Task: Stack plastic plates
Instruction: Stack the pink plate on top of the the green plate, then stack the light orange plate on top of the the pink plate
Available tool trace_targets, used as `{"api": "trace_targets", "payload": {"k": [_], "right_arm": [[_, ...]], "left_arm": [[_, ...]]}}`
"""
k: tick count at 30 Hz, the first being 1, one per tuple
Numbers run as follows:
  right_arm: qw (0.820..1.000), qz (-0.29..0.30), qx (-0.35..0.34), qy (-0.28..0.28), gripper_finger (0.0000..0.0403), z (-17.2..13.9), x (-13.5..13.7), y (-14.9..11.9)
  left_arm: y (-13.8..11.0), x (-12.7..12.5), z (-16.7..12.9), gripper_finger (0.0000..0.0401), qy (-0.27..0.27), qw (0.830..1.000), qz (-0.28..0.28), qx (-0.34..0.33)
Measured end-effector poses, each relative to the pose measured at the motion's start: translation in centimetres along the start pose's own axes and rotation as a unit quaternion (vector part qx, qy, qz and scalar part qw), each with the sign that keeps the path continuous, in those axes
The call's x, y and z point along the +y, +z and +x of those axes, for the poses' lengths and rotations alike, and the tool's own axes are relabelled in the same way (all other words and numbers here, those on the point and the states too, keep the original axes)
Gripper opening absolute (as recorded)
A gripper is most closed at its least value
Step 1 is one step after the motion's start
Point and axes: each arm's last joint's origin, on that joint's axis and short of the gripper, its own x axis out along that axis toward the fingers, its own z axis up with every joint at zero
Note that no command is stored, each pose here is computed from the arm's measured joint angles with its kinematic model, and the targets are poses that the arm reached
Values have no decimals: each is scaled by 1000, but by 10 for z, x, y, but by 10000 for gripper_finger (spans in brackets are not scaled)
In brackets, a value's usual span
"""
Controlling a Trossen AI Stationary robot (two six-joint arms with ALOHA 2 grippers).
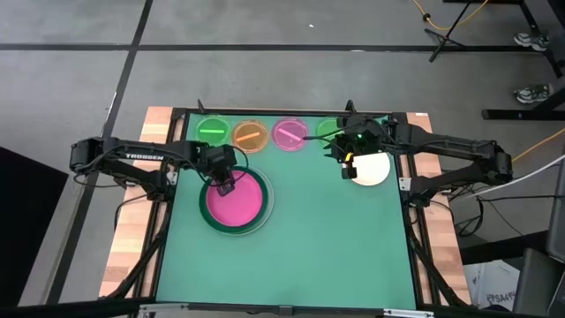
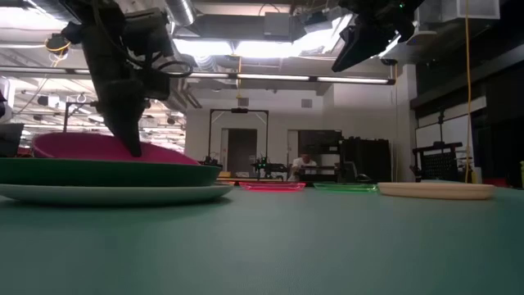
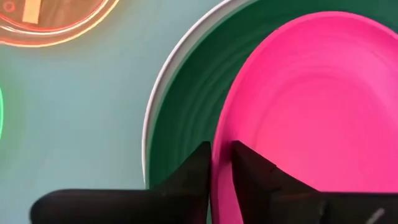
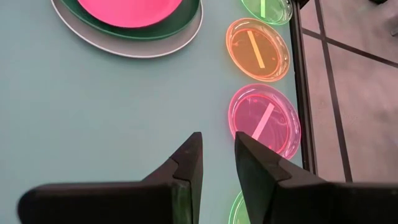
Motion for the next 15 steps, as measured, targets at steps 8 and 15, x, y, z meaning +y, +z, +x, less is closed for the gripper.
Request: {"api": "trace_targets", "payload": {"k": [8, 15], "right_arm": [[1000, 0, 2, 1, 83, 0, 0, 0], [1000, 0, 5, 3, 83, 0, 0, -1]], "left_arm": [[0, 0, 0, 85, 2, 1000, 0, -2], [0, 0, 0, 109, 9, 1000, 0, -5]]}}
